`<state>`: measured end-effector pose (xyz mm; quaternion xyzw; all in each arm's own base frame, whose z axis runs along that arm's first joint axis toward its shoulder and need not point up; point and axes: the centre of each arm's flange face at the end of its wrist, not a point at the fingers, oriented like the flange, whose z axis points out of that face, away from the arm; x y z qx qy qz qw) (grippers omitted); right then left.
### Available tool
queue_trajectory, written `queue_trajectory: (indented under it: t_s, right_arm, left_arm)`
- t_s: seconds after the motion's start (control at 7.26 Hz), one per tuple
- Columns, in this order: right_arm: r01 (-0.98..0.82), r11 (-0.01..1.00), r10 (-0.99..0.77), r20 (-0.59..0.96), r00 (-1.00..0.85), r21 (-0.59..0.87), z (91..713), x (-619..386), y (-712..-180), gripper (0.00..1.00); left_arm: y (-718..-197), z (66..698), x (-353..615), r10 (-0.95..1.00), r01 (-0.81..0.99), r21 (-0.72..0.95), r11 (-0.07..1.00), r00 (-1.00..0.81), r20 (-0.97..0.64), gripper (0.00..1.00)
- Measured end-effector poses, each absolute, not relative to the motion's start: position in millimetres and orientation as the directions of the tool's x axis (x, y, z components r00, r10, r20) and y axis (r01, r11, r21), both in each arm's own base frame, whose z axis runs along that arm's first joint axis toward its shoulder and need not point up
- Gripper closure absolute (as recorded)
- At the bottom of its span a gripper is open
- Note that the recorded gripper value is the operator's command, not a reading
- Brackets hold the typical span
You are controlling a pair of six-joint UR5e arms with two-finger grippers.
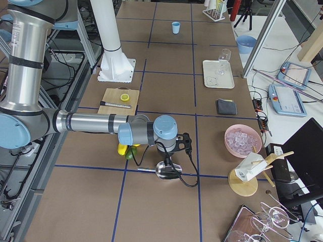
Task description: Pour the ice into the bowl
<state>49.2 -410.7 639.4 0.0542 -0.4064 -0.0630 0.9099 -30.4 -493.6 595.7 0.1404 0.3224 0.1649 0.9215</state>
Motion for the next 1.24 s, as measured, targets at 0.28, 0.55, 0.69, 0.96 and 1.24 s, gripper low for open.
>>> queue_trajectory:
  t_s: [0.28,0.55,0.69,0.96,1.24]
  right_arm:
    - [0.065,0.989,-0.144,0.729,0.670,0.136,648,53,-412,0.00]
    - [0.062,0.990,-0.134,0.736,0.664,0.124,651,52,-415,0.00]
    - [0.053,0.992,-0.123,0.743,0.657,0.117,651,53,-416,0.00]
    - [0.008,0.997,-0.065,0.754,0.654,0.078,650,58,-415,0.00]
    - [-0.022,0.998,-0.035,0.756,0.654,0.065,650,65,-414,0.00]
  left_arm:
    - [-485,615,-32,0.351,-0.206,0.301,0.931,0.732,-0.584,0.00]
    - [-480,634,-32,0.288,-0.175,0.238,0.955,0.727,-0.623,0.00]
    - [-479,633,-30,0.233,-0.131,0.201,0.971,0.716,-0.658,0.00]
    - [-478,631,-28,0.159,-0.074,0.152,0.986,0.705,-0.691,0.00]
    - [-478,627,-35,0.140,-0.049,0.148,0.988,0.706,-0.695,0.00]
